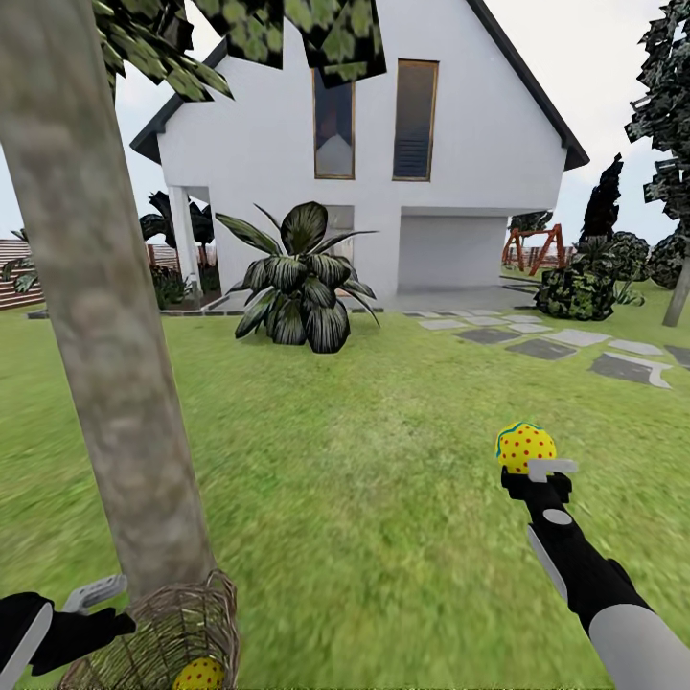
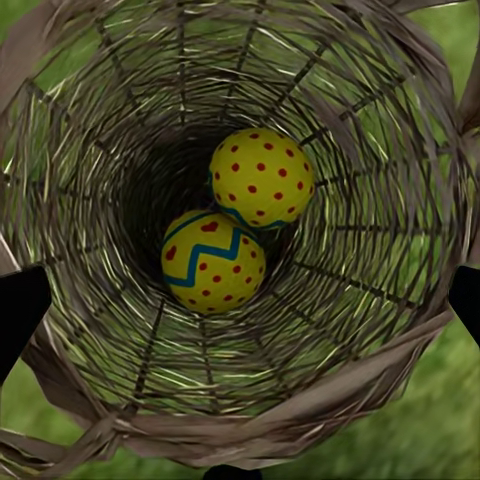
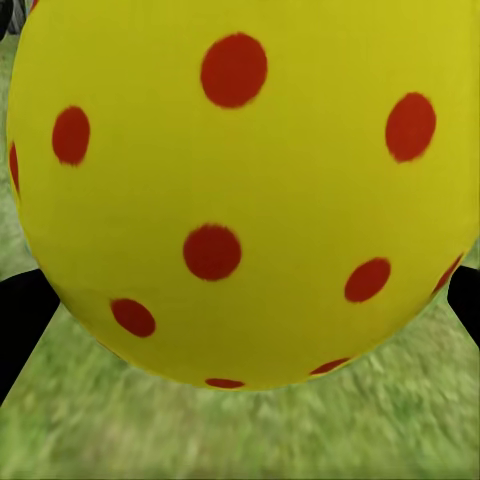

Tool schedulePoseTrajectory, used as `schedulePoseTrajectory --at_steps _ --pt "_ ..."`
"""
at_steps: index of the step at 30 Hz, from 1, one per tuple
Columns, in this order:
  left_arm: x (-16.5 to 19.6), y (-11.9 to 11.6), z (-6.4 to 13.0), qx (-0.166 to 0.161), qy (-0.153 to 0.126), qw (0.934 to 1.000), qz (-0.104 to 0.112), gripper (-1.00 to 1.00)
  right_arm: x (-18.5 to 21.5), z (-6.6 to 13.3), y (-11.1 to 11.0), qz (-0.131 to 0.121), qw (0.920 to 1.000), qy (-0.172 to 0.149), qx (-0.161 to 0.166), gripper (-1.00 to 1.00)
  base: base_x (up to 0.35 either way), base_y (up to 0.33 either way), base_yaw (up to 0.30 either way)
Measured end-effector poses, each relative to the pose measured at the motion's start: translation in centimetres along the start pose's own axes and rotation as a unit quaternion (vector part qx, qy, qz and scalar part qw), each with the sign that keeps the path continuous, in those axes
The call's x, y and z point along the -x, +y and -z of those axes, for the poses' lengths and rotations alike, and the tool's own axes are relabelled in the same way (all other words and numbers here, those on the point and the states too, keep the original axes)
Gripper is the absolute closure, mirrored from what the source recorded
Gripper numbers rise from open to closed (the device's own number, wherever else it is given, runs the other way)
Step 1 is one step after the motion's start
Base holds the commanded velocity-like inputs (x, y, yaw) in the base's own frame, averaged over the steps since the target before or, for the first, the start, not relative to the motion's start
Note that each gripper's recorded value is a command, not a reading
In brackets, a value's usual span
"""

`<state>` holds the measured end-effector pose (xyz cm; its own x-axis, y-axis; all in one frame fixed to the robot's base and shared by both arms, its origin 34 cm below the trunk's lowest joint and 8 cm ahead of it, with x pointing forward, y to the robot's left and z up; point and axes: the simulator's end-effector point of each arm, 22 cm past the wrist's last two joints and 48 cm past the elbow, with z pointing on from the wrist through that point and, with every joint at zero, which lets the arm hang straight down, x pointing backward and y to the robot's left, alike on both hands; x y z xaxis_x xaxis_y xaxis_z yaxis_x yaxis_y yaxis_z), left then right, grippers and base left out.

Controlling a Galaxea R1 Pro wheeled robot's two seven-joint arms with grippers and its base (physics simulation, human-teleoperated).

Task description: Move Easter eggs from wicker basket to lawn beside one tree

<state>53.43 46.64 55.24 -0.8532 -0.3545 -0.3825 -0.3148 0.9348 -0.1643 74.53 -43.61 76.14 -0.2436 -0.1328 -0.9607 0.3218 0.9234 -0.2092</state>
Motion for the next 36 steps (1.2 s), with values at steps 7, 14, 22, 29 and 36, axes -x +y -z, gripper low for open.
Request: schedulePoseTrajectory --at_steps 7,14,22,29,36 --pt "-0.7 0.4 -1.2 0.001 -0.001 1.0000 0.000 -1.00 -1.4 0.0 0.2 0.000 1.0000 0.000 0.000 1.00 0.000 0.000 0.000" --pt "-1.6 0.5 -2.4 -0.001 0.000 1.0000 -0.001 -1.00 -2.9 0.0 0.5 0.000 1.0000 0.000 0.001 1.00 0.000 0.000 0.000" --pt "-2.5 1.0 -3.8 0.000 -0.001 1.0000 -0.001 -1.00 -4.6 0.0 0.7 0.000 1.0000 -0.001 0.001 1.00 0.000 0.000 0.000" --pt "-3.4 1.2 -5.1 -0.001 0.000 1.0000 -0.001 -1.00 -6.1 0.0 0.9 0.000 1.0000 0.000 0.001 1.00 0.000 0.000 0.000" --pt "-4.3 1.5 -6.4 -0.001 0.000 1.0000 0.000 -1.00 -7.6 0.0 1.1 0.000 1.0000 0.000 0.001 1.00 0.000 0.000 0.000"
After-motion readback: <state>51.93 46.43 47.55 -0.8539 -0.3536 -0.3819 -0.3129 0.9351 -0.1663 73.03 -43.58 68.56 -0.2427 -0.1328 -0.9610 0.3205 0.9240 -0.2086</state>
